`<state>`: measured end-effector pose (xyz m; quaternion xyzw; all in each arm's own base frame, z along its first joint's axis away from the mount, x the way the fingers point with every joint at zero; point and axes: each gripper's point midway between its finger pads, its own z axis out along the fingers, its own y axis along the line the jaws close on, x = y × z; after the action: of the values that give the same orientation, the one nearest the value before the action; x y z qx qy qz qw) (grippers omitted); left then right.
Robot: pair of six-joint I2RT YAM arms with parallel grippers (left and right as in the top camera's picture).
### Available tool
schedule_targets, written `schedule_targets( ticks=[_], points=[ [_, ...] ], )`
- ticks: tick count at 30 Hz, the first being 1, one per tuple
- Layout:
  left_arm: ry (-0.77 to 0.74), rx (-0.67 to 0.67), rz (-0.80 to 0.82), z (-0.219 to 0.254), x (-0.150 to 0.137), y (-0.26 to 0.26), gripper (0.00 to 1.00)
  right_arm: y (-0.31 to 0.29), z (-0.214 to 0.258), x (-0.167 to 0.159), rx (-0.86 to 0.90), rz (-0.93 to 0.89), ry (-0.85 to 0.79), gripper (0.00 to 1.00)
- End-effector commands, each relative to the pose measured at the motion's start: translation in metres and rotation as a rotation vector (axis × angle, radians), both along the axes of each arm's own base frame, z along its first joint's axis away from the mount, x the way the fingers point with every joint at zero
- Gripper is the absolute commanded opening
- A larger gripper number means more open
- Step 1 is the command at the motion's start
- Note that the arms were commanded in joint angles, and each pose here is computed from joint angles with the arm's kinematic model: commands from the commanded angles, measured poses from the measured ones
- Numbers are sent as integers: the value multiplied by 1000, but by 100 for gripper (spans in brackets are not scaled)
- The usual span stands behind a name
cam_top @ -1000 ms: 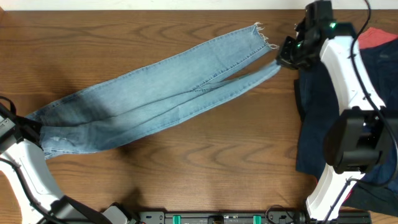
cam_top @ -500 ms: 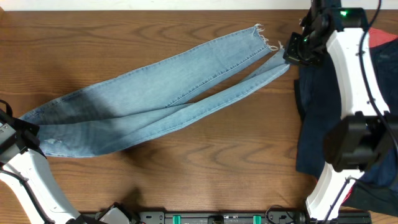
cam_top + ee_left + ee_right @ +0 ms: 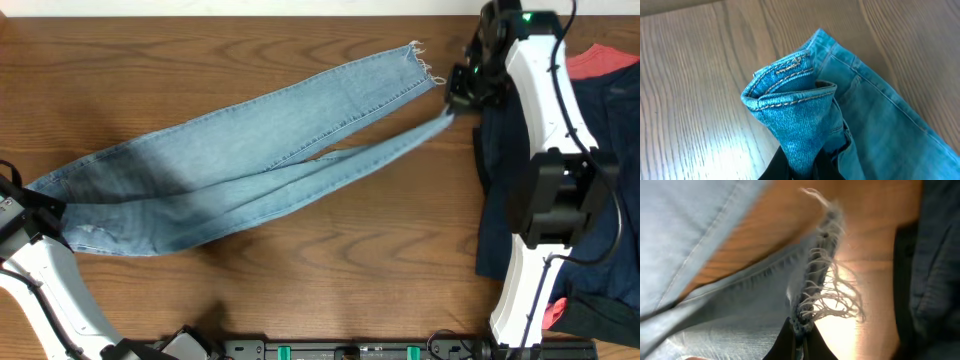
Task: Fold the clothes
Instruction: 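Pull the hems up and right with the right gripper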
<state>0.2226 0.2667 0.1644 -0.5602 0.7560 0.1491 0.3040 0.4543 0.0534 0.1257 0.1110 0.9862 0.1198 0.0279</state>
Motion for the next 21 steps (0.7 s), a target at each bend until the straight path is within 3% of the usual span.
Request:
schedule_targets(
  ticks=[1,7,16,21],
  points=[
    [-39,7,-19,19,5,-1,6,12,76,15,-58,97,-223,2],
    [-37,14,-22,29,2,-3,6,23,114,33,-117,54,-362,2],
    [-25,1,-22,26,0,-6,6,40,75,78,-90,22,-449,1],
    [-8,6,-10,26,-4,-5,6,25,46,61,-119,-100,-319,1]
  ],
)
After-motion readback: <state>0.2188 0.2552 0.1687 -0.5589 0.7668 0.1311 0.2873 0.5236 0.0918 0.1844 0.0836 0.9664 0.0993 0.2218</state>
